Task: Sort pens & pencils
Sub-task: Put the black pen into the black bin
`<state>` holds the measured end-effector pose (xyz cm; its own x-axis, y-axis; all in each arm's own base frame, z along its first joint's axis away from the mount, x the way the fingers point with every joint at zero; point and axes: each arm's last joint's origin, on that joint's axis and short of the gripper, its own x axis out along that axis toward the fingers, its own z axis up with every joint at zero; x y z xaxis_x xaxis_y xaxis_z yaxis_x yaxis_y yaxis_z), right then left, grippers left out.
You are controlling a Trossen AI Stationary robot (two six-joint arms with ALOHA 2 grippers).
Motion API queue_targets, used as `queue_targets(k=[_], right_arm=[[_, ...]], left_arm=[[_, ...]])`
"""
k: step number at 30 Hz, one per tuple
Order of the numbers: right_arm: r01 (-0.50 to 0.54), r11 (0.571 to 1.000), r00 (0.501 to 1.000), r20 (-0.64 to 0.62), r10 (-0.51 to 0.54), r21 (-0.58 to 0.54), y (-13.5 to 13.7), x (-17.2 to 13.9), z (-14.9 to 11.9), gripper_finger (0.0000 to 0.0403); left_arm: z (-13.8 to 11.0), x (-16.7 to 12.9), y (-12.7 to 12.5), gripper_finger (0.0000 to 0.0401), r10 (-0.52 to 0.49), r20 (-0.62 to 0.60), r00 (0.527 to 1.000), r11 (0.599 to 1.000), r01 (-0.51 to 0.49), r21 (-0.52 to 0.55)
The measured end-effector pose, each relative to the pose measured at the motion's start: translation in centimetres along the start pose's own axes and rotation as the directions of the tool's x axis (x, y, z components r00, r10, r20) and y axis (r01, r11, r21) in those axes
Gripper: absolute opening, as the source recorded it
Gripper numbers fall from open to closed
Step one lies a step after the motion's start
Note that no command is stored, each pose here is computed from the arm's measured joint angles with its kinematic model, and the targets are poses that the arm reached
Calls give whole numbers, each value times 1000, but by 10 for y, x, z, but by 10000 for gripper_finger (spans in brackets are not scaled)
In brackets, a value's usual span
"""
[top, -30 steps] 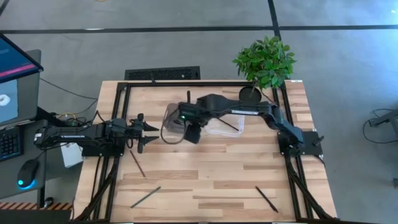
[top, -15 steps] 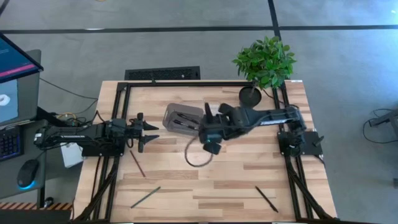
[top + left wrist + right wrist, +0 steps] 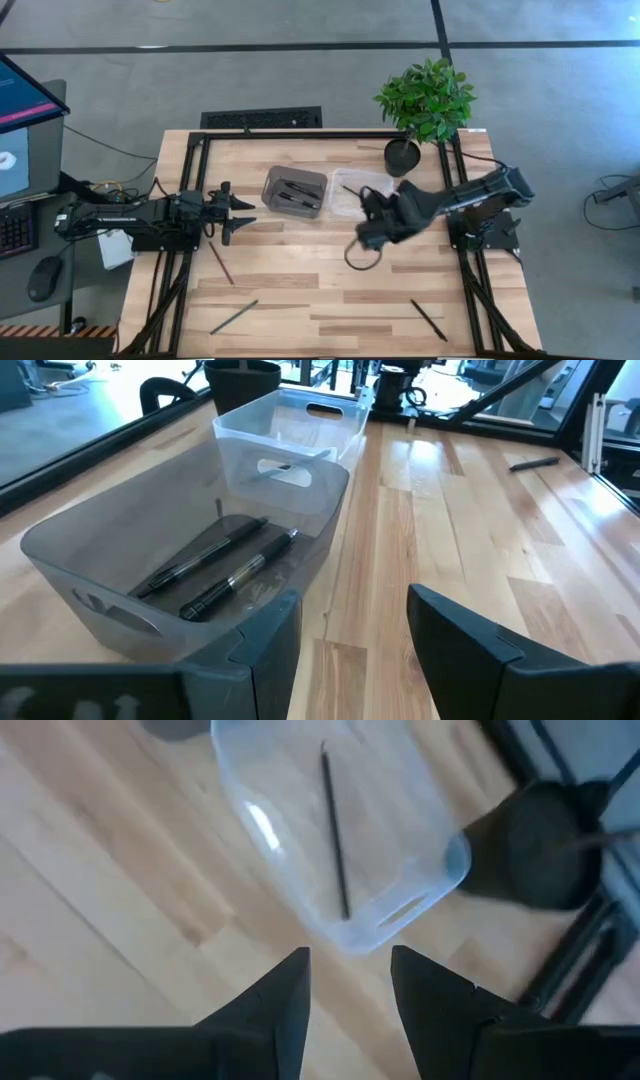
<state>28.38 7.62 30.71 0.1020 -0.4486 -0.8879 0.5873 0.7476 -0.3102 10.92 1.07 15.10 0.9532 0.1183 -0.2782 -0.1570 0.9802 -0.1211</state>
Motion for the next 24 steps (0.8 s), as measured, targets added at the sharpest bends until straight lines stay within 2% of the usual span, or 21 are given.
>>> queue_targets(k=[6,11,17,24], right_arm=[[-71,993,997,46,67,97,8,3,-53,158],[-80,989,996,39,75,127,20,3,-93,156],[-73,977,991,-96,94,202,45,0,-136,161],[16,954,972,-227,55,298,72,4,-186,160]], left_arm=[[0,0,0,174,0,-2,1000,1000,0,-6],[0,0,0,174,0,-7,1000,999,0,-38],[0,0,0,174,-1,-7,1000,999,0,-44],[0,0,0,174,-1,-6,1000,999,0,-45]])
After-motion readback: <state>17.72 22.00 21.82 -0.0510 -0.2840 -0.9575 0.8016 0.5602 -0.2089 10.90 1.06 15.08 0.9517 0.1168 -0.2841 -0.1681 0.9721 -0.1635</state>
